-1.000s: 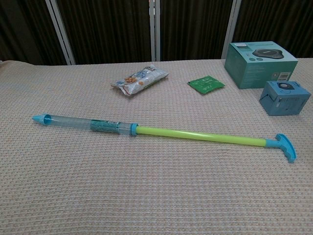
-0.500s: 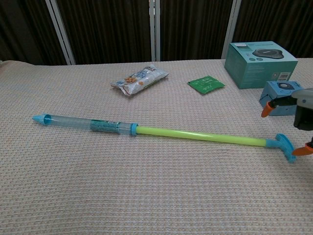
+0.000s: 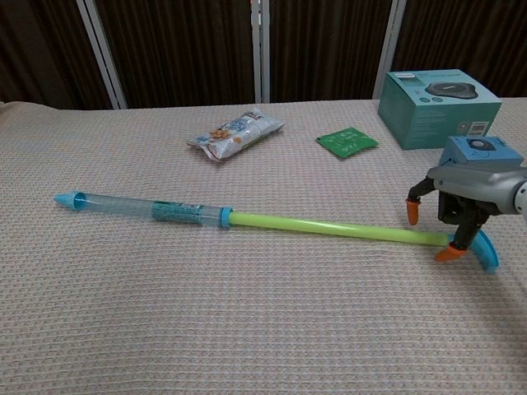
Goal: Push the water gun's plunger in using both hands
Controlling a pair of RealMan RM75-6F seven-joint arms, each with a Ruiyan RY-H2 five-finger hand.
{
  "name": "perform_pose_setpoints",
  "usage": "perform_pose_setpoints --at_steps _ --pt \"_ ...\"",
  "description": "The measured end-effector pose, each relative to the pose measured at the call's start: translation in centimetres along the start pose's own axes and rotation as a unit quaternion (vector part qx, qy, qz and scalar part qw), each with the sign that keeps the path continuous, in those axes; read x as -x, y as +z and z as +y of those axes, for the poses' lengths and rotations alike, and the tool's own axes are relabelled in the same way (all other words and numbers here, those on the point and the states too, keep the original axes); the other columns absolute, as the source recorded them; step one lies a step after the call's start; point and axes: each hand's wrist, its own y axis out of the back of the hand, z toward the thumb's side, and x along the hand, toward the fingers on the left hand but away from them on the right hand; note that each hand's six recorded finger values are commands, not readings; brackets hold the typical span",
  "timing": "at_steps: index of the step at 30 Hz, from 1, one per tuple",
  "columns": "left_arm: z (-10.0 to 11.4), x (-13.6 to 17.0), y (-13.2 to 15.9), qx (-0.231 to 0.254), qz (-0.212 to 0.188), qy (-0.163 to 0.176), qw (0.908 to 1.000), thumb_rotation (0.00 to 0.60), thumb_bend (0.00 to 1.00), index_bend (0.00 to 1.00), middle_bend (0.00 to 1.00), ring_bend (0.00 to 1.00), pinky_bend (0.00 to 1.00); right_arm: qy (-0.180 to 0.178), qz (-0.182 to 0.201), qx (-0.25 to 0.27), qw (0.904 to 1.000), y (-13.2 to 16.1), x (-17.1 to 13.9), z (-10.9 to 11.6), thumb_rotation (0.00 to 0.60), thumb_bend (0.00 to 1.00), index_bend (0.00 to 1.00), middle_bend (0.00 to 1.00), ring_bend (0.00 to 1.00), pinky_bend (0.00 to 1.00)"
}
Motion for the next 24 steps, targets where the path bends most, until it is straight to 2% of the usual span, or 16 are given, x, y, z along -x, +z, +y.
perform_pose_setpoints --at_steps 14,18,24 --pt "-0.10 -0.14 -0.06 0.001 0.001 -0.003 1.0000 0.600 0.00 0.00 0.00 0.00 0.00 -0.006 -0.016 -0.022 0.9996 -0.33 0.63 -0.80 0.600 0.11 0.52 1.00 1.00 1.00" --pt "-0.16 -0.17 -0.02 0.001 0.000 -0.004 1.0000 0.600 0.00 0.00 0.00 0.00 0.00 -0.005 -0.020 -0.025 0.9995 -0.62 0.65 -0.92 0.600 0.24 0.60 1.00 1.00 1.00" --pt "-0.38 -0.25 0.04 -0.001 0.000 -0.008 1.0000 0.600 0.00 0.00 0.00 0.00 0.00 -0.009 -0.017 -0.020 0.9996 -0.44 0.64 -0.82 0.600 0.34 0.69 1.00 1.00 1.00"
